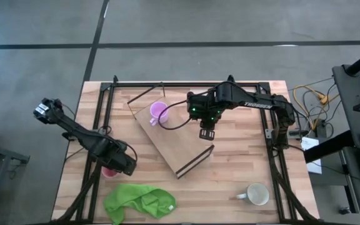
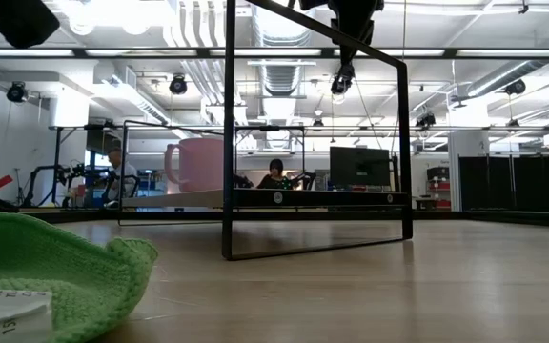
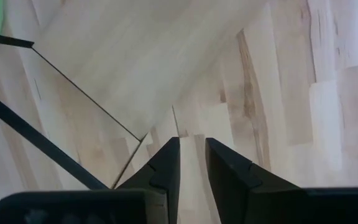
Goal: Stack small to large cups/mugs on shelf
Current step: Put the light pink cup on the shelf
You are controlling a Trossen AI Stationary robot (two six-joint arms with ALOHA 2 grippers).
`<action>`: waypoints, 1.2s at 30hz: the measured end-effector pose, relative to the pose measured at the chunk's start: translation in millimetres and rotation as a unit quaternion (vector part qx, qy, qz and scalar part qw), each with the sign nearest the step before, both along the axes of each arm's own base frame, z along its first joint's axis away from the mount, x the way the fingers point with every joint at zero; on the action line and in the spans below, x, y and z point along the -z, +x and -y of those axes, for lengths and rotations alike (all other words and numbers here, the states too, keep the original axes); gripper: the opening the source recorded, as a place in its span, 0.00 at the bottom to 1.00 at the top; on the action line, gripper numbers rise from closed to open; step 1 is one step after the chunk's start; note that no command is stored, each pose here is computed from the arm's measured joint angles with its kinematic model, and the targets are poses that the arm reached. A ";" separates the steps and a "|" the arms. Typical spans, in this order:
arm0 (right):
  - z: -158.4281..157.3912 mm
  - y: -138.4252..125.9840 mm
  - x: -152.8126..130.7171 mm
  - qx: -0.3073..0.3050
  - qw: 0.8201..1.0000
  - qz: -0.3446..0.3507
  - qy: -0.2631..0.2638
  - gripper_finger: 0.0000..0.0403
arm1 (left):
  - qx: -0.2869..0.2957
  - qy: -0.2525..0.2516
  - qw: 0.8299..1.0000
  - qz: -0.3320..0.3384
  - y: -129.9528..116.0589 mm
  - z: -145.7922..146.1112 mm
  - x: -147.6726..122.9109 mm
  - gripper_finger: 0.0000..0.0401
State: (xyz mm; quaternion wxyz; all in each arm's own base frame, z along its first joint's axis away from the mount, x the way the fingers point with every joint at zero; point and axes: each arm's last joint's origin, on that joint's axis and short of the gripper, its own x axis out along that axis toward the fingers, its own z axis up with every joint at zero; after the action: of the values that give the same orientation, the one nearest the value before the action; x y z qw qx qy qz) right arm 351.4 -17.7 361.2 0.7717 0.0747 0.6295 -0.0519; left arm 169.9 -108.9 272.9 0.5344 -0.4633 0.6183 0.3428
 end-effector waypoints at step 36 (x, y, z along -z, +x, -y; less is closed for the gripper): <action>0.0 0.7 0.2 0.010 1.000 0.002 0.002 0.17 | 0.015 -0.030 0.999 -0.002 -10.9 -4.6 41.4 0.02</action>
State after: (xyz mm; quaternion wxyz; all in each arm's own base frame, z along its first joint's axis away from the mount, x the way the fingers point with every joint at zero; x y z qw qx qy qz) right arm 352.1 -17.8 361.0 0.7725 0.0822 0.6270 -0.0580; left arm 159.0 -104.3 231.5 0.5245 -0.4691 0.6361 0.3168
